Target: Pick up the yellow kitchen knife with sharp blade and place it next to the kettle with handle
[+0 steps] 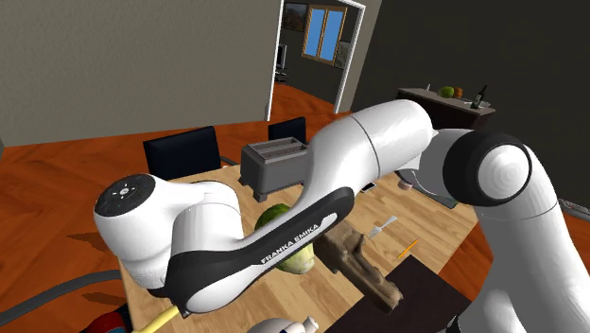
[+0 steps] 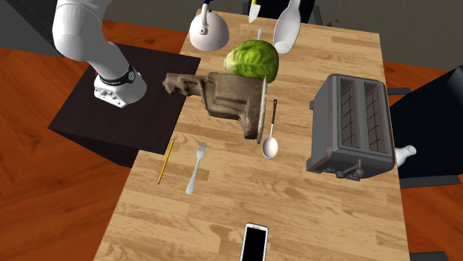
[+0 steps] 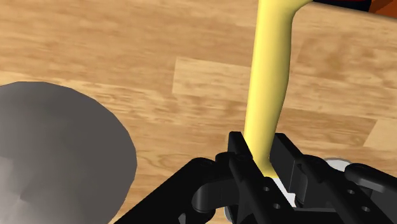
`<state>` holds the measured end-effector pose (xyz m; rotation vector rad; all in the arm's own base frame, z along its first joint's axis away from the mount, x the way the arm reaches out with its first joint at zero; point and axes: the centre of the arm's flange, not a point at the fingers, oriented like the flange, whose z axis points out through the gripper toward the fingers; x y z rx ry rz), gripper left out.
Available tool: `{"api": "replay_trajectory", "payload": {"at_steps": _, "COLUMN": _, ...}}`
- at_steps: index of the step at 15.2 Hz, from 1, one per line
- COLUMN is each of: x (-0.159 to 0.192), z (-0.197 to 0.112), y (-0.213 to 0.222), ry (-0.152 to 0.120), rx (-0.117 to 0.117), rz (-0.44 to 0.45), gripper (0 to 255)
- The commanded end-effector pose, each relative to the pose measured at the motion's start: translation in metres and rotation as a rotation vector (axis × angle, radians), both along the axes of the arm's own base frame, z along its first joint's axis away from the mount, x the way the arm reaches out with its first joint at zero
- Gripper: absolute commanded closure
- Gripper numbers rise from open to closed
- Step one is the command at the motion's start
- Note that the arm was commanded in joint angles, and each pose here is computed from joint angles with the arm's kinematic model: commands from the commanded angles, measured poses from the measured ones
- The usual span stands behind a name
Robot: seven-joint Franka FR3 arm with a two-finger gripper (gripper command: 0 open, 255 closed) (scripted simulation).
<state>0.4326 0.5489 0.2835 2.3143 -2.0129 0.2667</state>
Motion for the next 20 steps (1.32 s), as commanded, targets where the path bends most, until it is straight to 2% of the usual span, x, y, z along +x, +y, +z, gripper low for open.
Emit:
{"api": "replay_trajectory", "payload": {"at_steps": 1, "x": 0.001, "z": -0.01, "y": 0.001, "ry": 0.0, "rx": 0.0, "rz": 0.0, "gripper": 255}}
{"api": "replay_trajectory", "payload": {"at_steps": 18, "x": 0.001, "z": -0.1, "y": 0.001, "ry": 0.0, "rx": 0.0, "rz": 0.0, "gripper": 255}}
{"api": "replay_trajectory", "payload": {"at_steps": 20, "x": 0.001, "z": -0.102, "y": 0.001, "ry": 0.0, "rx": 0.0, "rz": 0.0, "gripper": 255}}
